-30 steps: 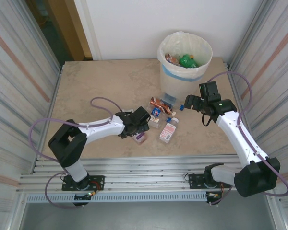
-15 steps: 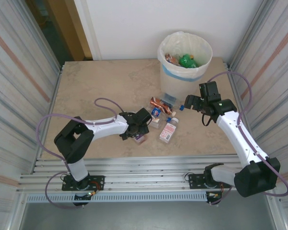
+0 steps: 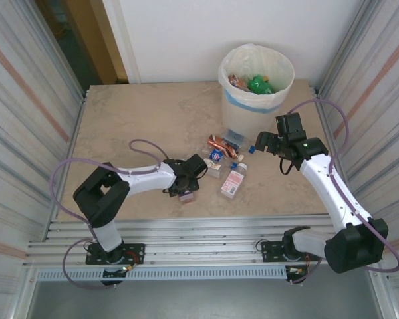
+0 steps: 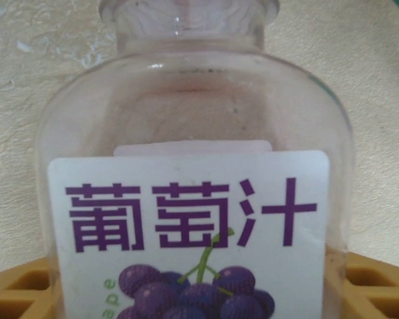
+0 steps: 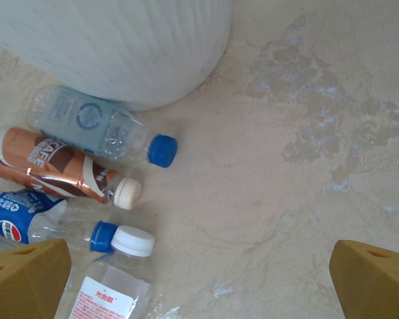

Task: Put the plastic bottles in the bin

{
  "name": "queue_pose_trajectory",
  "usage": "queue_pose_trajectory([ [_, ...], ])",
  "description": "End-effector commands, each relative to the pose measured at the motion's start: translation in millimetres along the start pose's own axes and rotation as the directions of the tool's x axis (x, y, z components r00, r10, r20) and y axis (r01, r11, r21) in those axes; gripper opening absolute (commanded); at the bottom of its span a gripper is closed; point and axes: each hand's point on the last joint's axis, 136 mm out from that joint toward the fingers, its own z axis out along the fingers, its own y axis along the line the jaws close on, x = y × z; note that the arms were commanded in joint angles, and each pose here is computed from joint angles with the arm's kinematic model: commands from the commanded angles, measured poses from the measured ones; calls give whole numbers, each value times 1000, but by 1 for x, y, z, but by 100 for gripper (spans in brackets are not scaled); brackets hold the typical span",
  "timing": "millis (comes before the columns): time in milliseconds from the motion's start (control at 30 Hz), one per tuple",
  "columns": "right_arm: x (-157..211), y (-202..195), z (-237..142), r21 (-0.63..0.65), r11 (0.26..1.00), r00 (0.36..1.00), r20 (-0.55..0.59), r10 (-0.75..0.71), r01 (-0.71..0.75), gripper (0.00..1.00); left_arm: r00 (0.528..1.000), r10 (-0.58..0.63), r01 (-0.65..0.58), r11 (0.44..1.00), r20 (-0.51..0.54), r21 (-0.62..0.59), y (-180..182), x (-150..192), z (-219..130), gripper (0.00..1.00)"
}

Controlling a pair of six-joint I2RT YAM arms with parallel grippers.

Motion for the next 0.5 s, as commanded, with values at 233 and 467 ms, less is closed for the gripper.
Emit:
queue_pose_trajectory([
  [233,-13,25,-17,-126,992,999,33,16,-12,98,996,62,-59,997,68,-41,27,-7,-24,47],
  [467,-13,80,-38,-358,933,999,-8,-41,36,98,926,218,-214,976,309,-48,29,-39,-73,45],
])
